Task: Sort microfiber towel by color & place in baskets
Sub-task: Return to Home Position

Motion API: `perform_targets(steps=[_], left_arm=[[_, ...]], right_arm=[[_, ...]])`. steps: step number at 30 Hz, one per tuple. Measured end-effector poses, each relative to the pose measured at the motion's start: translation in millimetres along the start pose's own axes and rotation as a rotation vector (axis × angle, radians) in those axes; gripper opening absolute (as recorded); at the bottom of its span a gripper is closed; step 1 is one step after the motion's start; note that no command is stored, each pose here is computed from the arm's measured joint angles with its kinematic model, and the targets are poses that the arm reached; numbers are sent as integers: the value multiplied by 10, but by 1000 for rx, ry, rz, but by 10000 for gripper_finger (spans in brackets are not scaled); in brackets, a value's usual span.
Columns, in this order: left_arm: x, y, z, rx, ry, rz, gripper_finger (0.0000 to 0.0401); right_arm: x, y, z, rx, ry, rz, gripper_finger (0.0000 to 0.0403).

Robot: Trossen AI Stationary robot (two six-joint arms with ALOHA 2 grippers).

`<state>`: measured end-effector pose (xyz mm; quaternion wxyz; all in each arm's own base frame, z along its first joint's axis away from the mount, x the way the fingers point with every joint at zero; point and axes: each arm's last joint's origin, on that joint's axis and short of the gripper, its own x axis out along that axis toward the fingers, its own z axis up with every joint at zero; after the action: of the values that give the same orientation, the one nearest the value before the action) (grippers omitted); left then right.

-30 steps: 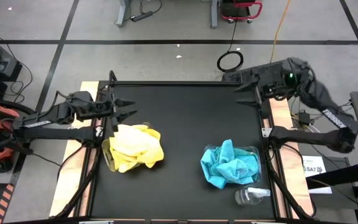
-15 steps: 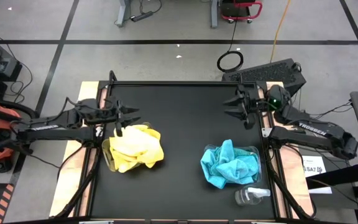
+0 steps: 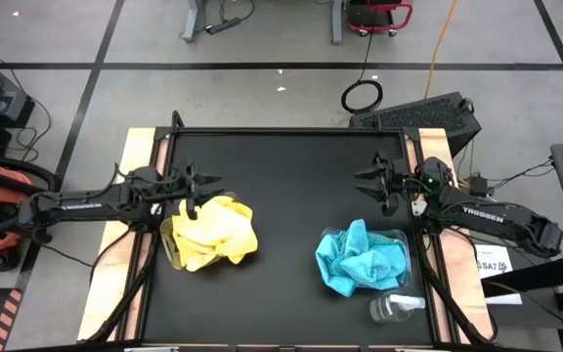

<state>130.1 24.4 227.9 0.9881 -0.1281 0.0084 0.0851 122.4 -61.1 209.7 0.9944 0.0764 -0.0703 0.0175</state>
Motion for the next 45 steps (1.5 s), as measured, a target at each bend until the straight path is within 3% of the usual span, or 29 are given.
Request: perform_targets(steps=[5, 11, 20, 31, 45], left_arm=[[-24, 40, -152, -12, -7, 2, 207], [-97, 68, -266, -19, -36, -3, 207], [-255, 71, -256, 55, -146, 4, 207], [-364, 75, -286, 51, -140, 2, 207], [-365, 79, -282, 51, -145, 20, 207]], right_arm=[[-77, 18, -115, -9, -9, -22, 169], [-161, 33, -224, -101, -15, -31, 169], [-233, 50, -154, -210, -60, -36, 169], [-258, 35, -136, -15, -78, -59, 169], [-257, 32, -144, -3, -71, -61, 169]])
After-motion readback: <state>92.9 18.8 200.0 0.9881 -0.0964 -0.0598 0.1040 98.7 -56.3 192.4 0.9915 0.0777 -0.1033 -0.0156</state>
